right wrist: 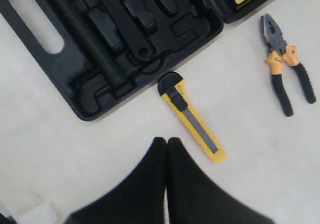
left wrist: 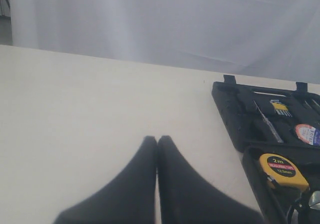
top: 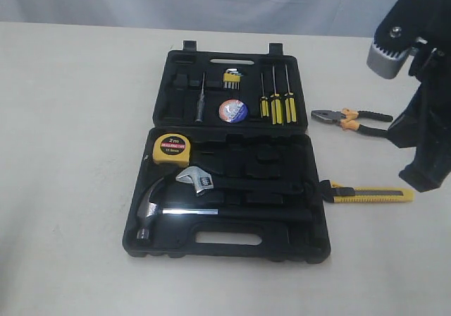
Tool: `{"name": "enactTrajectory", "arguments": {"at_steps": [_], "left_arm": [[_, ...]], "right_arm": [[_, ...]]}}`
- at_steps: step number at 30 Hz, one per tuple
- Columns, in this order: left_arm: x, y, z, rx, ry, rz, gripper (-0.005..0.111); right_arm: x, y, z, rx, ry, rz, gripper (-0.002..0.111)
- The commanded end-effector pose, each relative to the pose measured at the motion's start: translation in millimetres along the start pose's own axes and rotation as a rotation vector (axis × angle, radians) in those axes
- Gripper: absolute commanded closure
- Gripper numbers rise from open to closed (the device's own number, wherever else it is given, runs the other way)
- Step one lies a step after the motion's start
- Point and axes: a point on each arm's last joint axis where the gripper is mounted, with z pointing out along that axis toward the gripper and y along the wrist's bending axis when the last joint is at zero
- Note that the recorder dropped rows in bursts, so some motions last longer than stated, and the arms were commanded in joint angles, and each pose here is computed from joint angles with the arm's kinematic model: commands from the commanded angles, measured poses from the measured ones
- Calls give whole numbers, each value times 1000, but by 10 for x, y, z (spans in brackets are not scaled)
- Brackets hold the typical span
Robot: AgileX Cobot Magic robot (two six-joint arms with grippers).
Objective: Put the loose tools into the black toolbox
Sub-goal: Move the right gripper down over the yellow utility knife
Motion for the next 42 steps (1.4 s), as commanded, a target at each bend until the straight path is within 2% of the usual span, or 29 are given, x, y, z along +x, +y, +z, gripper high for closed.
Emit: {"name": "enactTrajectory", "arguments": {"at_steps": [1, 7, 10, 17, 27, 39, 42], "left_arm": [[-14, -7, -2, 7, 1, -3, 107], [-14, -7, -2, 7, 1, -3, 107], [-14, -7, -2, 7, 1, -3, 107], [-14, -7, -2, 7, 1, -3, 107], [-14, -7, -2, 7, 1, -3, 107], [-14, -7, -2, 7, 1, -3, 107], [-14, -7, -2, 7, 1, -3, 107]], "right_arm": [[28, -40, -1, 50, 26, -85, 108], [16, -47, 62, 34, 57, -105, 108], [-42, -62, 166, -2, 45, -32, 109], [-78, -170, 515, -90, 128, -183, 109], [-29, -325, 797, -156, 178, -139, 109], [-10, -394, 957, -168, 209, -152, 108], [-2, -407, 976, -160, 222, -163, 103]]}}
